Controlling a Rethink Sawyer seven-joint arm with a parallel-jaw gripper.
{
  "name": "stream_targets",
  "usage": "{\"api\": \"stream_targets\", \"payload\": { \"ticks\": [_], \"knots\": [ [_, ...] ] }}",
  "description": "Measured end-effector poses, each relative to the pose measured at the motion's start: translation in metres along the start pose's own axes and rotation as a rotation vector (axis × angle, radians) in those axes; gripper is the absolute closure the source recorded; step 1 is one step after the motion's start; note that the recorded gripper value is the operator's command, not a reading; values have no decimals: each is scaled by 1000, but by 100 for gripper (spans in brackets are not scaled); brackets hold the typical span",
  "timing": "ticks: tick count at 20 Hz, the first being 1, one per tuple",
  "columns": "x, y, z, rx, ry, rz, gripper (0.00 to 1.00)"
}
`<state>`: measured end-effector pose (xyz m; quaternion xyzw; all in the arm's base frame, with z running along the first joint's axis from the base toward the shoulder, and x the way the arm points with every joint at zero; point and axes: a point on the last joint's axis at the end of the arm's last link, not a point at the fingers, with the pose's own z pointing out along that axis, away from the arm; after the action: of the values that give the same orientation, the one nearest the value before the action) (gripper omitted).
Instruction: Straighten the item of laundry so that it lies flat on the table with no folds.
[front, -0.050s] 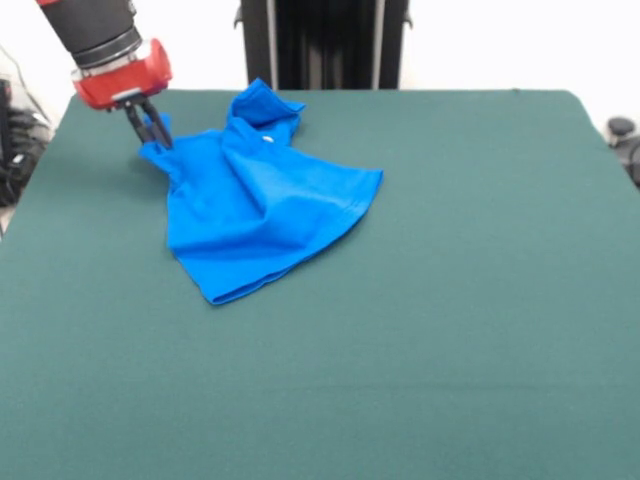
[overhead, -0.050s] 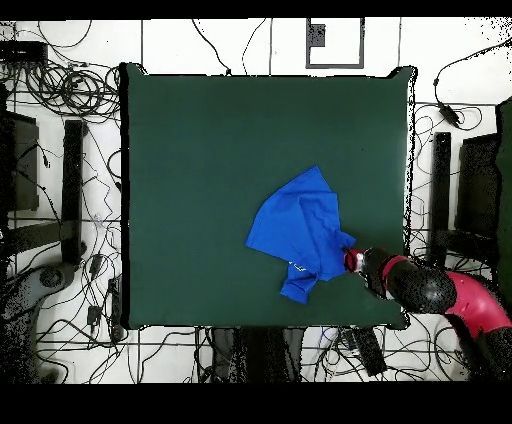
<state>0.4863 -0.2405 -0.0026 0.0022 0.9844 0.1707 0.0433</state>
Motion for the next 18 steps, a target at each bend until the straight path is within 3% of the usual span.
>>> {"api": "stream_targets", "payload": {
  "ticks": [12, 18],
  "knots": [
    [1, -7, 10, -31, -6, -11, 100],
    [-2, -9, -4, -1, -11, -26, 100]
  ]
}}
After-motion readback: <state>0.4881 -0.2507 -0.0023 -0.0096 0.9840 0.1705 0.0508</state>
